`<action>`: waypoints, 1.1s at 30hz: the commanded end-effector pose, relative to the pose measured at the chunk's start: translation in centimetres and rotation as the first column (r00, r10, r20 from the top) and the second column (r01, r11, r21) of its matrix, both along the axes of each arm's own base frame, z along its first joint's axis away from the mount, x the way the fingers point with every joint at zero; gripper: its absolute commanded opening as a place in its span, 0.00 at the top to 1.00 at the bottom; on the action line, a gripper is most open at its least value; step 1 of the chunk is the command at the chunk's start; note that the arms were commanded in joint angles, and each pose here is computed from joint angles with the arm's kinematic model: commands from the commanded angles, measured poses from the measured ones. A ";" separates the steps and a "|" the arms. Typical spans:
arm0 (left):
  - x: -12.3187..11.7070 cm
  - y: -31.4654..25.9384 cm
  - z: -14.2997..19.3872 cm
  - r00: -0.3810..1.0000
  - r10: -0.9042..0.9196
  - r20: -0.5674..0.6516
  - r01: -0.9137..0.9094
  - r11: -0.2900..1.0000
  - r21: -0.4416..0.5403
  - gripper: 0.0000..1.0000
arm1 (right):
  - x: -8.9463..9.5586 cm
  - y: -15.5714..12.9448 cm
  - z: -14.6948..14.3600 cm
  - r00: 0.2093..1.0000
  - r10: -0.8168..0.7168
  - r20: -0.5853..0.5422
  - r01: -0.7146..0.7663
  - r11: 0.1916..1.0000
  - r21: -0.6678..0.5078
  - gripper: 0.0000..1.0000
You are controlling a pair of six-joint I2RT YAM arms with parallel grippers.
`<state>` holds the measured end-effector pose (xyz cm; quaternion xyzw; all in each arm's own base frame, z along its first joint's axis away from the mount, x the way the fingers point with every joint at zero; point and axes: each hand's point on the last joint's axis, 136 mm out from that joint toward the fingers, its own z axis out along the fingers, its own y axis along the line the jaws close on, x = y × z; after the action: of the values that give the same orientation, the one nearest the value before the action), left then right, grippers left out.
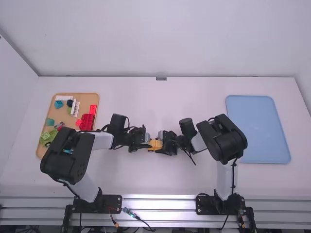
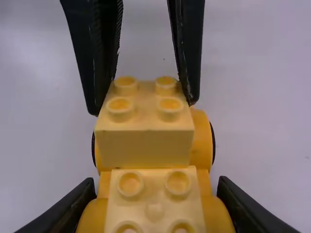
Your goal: Assemble lego blocks to make yellow taxi
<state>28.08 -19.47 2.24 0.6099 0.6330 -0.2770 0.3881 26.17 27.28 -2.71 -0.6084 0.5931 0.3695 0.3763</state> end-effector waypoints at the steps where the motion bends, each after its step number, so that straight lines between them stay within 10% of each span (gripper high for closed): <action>1: 0.8 1.0 -0.7 0.999 0.046 -0.016 -0.045 0.997 0.063 0.98 | -0.2 -0.1 -0.6 1.000 0.005 -0.009 -0.005 1.000 -0.009 0.80; 33: -1.2 -1.4 -0.6 0.995 -0.090 0.030 0.088 0.994 0.062 0.98 | -0.8 0.8 0.0 0.999 0.045 -0.009 -0.045 0.999 0.019 0.81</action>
<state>28.11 -19.94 1.82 0.6409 0.6210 -0.2516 0.3746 25.95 27.39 -2.64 -0.6109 0.5886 0.3732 0.3755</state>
